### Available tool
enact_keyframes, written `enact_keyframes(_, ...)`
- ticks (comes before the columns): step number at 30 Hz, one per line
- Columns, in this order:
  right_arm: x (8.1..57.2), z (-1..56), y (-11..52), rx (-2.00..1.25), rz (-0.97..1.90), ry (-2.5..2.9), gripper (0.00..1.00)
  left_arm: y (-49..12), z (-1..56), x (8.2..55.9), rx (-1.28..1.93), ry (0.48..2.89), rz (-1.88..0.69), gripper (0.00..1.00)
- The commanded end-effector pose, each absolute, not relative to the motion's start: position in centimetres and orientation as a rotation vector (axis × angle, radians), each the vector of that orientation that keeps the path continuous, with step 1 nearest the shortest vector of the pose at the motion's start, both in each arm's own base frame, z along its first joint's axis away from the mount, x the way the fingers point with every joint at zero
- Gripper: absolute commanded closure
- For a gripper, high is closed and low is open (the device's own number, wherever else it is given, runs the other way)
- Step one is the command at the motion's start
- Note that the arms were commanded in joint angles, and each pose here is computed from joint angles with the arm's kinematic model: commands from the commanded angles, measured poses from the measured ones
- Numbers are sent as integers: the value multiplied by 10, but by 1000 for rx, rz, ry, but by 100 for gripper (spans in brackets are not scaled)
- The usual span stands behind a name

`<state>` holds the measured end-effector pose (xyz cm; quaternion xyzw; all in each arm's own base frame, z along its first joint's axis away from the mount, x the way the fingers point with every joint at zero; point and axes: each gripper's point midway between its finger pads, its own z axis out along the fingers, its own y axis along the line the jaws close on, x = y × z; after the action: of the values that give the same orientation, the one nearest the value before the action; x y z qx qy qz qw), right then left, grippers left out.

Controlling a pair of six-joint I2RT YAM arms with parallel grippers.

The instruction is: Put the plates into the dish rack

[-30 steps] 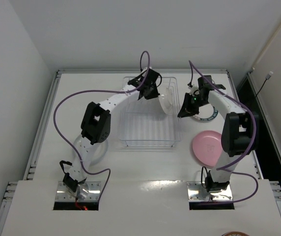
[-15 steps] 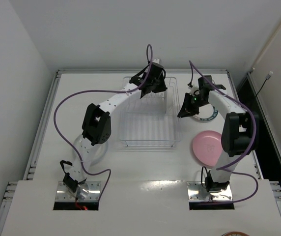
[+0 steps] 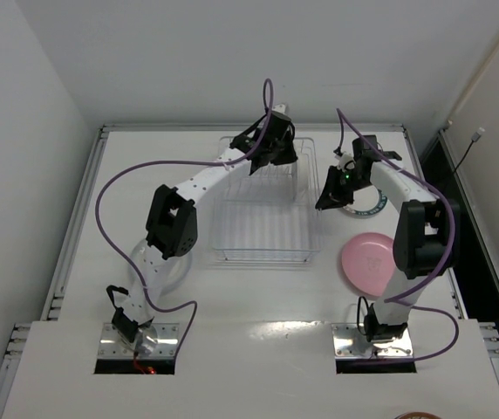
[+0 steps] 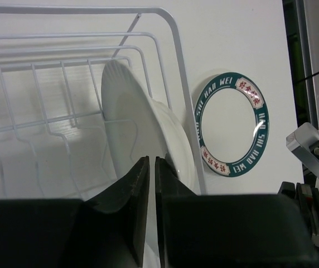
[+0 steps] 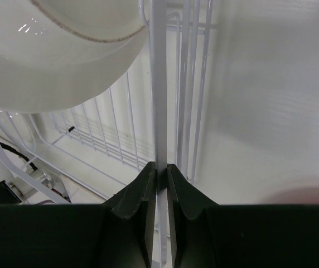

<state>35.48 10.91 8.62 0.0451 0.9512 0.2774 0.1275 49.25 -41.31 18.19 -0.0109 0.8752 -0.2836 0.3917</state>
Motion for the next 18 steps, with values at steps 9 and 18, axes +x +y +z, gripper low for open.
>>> enact_keyframes(9,362,106,111,103,826,2701,63,-410,187,469,79,2244,-695,81)
enact_keyframes(18,366,117,109,94,808,2676,48,-393,181,463,99,2275,-594,79)
